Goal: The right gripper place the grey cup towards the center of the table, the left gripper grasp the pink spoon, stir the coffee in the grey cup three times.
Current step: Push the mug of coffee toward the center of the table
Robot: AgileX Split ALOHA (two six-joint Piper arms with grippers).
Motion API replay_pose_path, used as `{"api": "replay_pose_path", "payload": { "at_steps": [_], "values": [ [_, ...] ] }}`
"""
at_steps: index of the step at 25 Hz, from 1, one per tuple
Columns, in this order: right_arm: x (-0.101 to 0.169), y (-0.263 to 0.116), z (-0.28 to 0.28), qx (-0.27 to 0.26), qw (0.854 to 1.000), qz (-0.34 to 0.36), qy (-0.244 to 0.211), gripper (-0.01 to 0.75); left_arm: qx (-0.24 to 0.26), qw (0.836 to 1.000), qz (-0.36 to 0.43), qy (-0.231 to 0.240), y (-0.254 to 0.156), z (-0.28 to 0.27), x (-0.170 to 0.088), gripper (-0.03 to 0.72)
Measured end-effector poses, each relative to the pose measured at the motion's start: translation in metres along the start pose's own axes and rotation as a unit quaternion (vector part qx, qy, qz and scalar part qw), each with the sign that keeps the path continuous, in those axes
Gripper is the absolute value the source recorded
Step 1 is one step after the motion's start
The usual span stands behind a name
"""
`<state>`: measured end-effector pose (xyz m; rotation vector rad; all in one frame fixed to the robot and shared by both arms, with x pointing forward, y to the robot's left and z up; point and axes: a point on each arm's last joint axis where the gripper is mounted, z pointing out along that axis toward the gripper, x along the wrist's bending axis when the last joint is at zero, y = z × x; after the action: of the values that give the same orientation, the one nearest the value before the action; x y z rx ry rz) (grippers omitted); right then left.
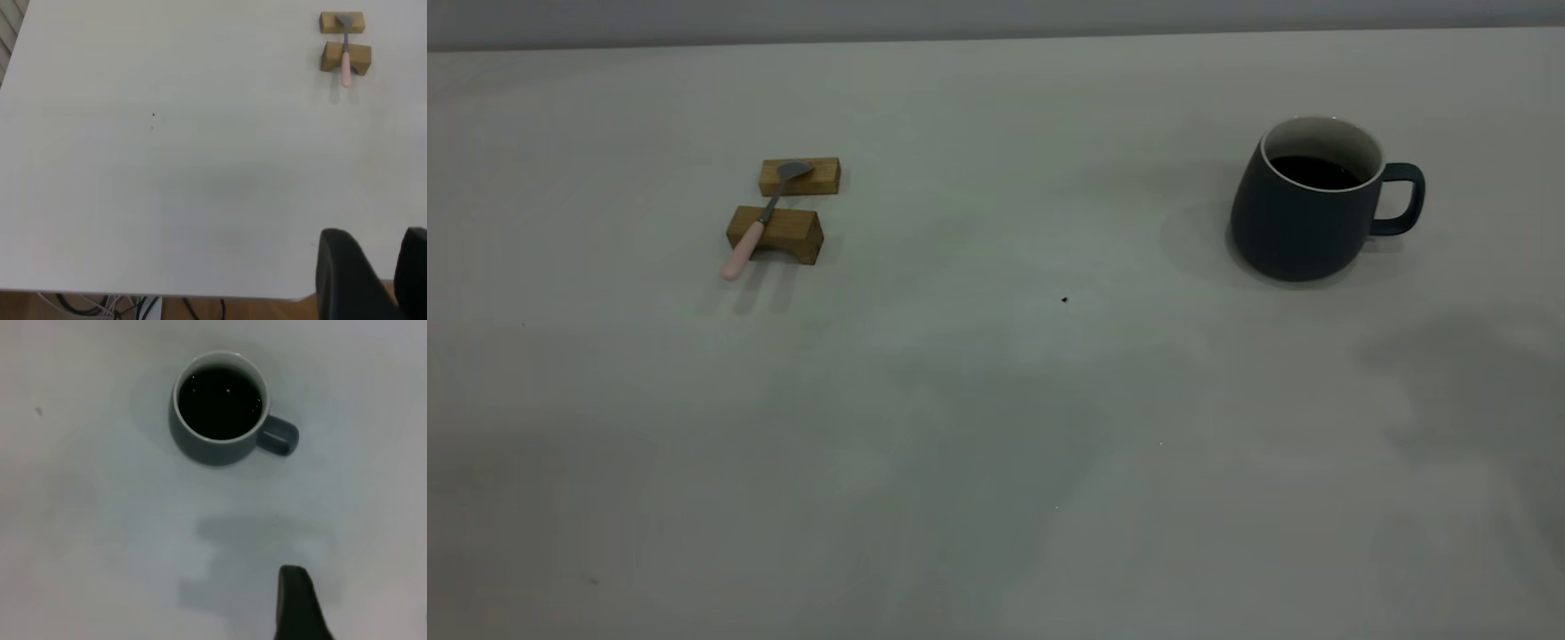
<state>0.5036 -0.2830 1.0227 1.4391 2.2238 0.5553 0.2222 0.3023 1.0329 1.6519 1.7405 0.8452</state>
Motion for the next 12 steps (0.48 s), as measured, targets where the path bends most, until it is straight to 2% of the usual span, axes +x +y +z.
{"api": "replay_pose_path", "payload": {
  "at_steps": [3, 5, 8, 10, 12],
  "values": [
    [-0.012, 0.021, 0.044, 0.034, 0.995, -0.089, 0.017, 0.491, 0.000, 1.000, 0.000, 0.000, 0.000, 0.000, 0.000, 0.260],
    [-0.016, 0.032, 0.077, 0.058, 0.985, -0.159, 0.038, 0.491, 0.000, 1.000, 0.000, 0.000, 0.000, 0.000, 0.000, 0.260],
    [-0.020, 0.039, 0.118, 0.100, 0.952, -0.274, 0.090, 0.491, 0.000, 1.000, 0.000, 0.000, 0.000, 0.000, 0.000, 0.260],
    [-0.027, 0.040, 0.147, 0.127, 0.924, -0.334, 0.134, 0.491, 0.000, 1.000, 0.000, 0.000, 0.000, 0.000, 0.000, 0.260],
    [-0.038, 0.041, 0.166, 0.138, 0.909, -0.357, 0.162, 0.491, 0.000, 1.000, 0.000, 0.000, 0.000, 0.000, 0.000, 0.260]
  ]
}}
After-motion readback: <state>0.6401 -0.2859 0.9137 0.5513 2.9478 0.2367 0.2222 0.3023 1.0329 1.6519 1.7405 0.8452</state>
